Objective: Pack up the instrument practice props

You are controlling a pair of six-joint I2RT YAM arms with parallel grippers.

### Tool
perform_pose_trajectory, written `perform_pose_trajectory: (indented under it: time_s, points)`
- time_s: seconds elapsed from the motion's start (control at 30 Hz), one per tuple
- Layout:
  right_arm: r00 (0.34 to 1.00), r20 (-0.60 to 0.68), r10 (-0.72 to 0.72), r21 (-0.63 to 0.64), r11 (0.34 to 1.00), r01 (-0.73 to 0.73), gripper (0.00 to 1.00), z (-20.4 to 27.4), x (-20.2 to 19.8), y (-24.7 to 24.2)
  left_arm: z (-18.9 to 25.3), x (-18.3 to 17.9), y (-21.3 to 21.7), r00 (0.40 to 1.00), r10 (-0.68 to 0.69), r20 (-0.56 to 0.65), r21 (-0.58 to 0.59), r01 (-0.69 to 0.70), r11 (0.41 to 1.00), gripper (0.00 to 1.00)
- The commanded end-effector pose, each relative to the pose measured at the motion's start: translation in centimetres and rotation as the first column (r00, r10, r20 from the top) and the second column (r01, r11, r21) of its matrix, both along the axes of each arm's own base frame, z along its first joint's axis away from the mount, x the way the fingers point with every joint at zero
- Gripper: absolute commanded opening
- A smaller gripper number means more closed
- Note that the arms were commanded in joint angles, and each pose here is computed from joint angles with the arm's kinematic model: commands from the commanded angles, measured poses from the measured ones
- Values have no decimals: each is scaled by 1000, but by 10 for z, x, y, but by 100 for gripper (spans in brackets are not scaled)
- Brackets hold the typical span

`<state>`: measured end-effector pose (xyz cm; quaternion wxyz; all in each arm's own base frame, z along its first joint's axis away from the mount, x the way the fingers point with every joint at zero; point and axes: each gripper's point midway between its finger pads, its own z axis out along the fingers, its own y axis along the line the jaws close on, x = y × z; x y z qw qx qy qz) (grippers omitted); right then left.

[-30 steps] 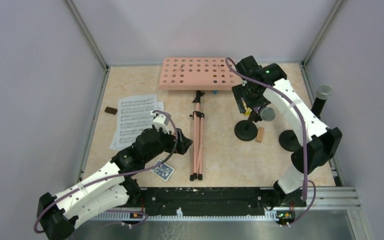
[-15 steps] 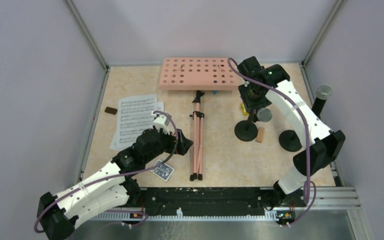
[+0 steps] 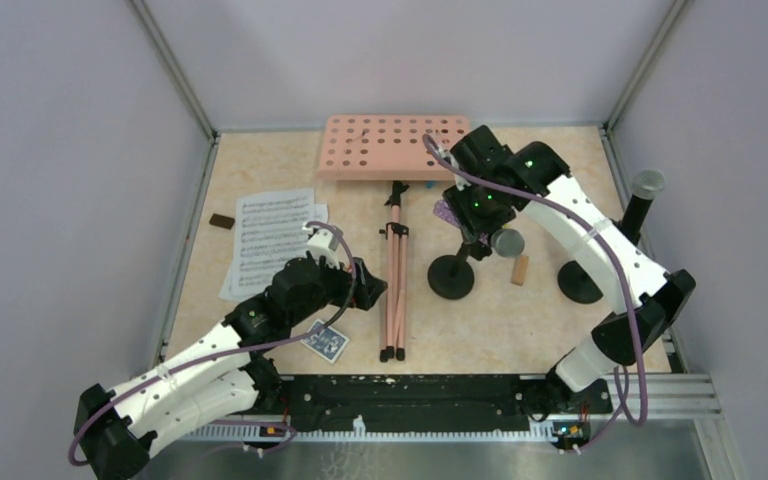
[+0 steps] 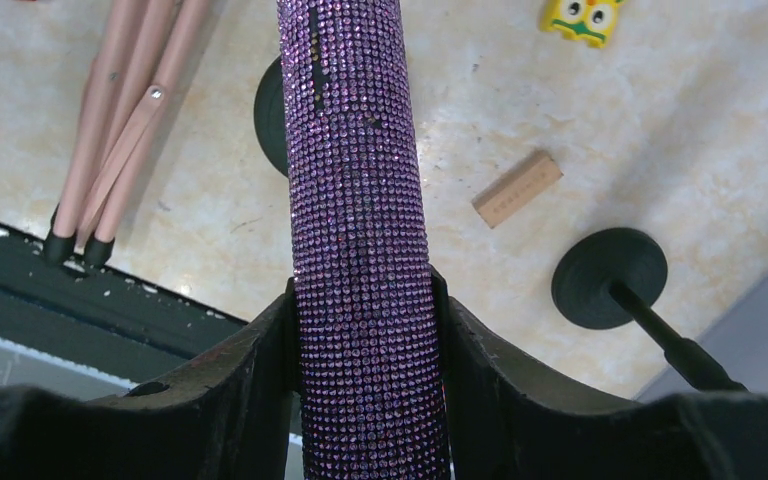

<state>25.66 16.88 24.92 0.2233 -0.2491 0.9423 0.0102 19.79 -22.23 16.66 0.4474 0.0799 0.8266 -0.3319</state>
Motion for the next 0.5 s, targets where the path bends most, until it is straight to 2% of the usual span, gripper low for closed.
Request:
perform_pose_trajectory:
  time_s: [0.0, 0.2, 0.47]
  points:
    - [993, 103, 55, 43, 997, -60, 0, 23, 12, 28, 20, 4, -11, 999, -24, 48, -59, 27, 998, 99]
    - [983, 164, 77, 43, 995, -85, 1, 28, 31, 60, 17, 0, -12, 999, -34, 30, -68, 36, 997, 99]
    - [989, 121, 80, -10, 997, -79, 48, -2, 32, 60, 20, 1, -17, 999, -41, 35, -102, 44, 994, 99]
